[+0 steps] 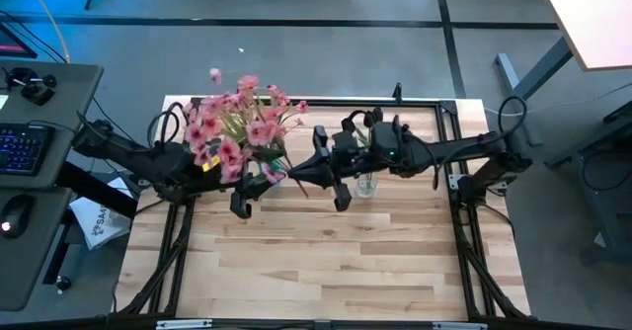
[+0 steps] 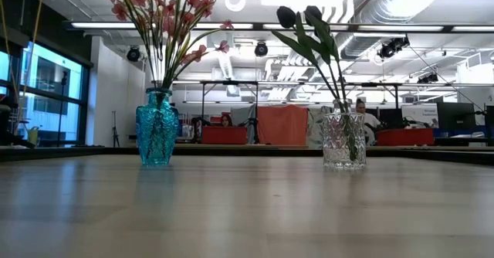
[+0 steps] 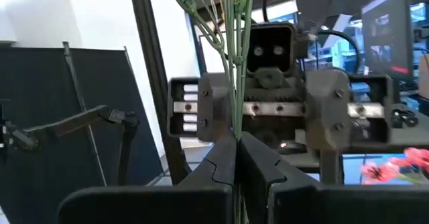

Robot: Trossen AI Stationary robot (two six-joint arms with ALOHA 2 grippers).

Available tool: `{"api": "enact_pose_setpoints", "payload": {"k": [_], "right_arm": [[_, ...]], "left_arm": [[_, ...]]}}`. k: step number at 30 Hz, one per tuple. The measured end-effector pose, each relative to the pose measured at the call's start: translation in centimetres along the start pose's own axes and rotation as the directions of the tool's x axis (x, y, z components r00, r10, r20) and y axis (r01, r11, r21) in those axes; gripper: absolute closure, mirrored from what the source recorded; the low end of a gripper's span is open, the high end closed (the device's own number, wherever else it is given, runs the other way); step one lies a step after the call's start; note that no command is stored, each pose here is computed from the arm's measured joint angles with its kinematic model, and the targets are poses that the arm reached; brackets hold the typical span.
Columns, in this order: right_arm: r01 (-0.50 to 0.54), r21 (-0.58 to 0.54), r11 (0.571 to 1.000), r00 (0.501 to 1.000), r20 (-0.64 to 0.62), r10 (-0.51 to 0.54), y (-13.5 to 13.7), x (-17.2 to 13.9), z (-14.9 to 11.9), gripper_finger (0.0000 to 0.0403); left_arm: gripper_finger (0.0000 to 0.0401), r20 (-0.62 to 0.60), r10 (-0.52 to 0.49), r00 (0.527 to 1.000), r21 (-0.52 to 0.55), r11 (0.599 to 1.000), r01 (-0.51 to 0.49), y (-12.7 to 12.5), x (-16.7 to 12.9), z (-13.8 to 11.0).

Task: Sort flowers into vase by color
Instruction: Put the pink flowers into the blue flower vase

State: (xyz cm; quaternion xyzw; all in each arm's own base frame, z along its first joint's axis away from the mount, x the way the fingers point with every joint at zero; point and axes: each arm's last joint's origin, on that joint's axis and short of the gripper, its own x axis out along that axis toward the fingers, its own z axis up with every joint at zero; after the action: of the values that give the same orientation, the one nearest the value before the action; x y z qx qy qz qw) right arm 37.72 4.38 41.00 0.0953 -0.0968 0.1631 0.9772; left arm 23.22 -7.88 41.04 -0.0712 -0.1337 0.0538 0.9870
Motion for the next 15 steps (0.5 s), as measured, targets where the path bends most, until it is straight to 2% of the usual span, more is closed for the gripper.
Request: {"api": "enact_pose_setpoints", "payload": {"k": [10,15], "right_arm": [[0.007,0.025,1.000,0.998,-0.059,-0.006,-0.6,0.9,-1.5,0.0403],[0.017,0.018,1.000,0.997,-0.069,-0.016,-0.8,0.9,-1.6,0.0403]], "left_arm": [[0.0189,0.002,-0.036,0.999,-0.008,0.999,0.036,-0.3,0.6,-0.5],[0.0224,-0.009,-0.032,0.999,-0.002,0.999,0.032,-0.2,0.5,-0.5]]}}
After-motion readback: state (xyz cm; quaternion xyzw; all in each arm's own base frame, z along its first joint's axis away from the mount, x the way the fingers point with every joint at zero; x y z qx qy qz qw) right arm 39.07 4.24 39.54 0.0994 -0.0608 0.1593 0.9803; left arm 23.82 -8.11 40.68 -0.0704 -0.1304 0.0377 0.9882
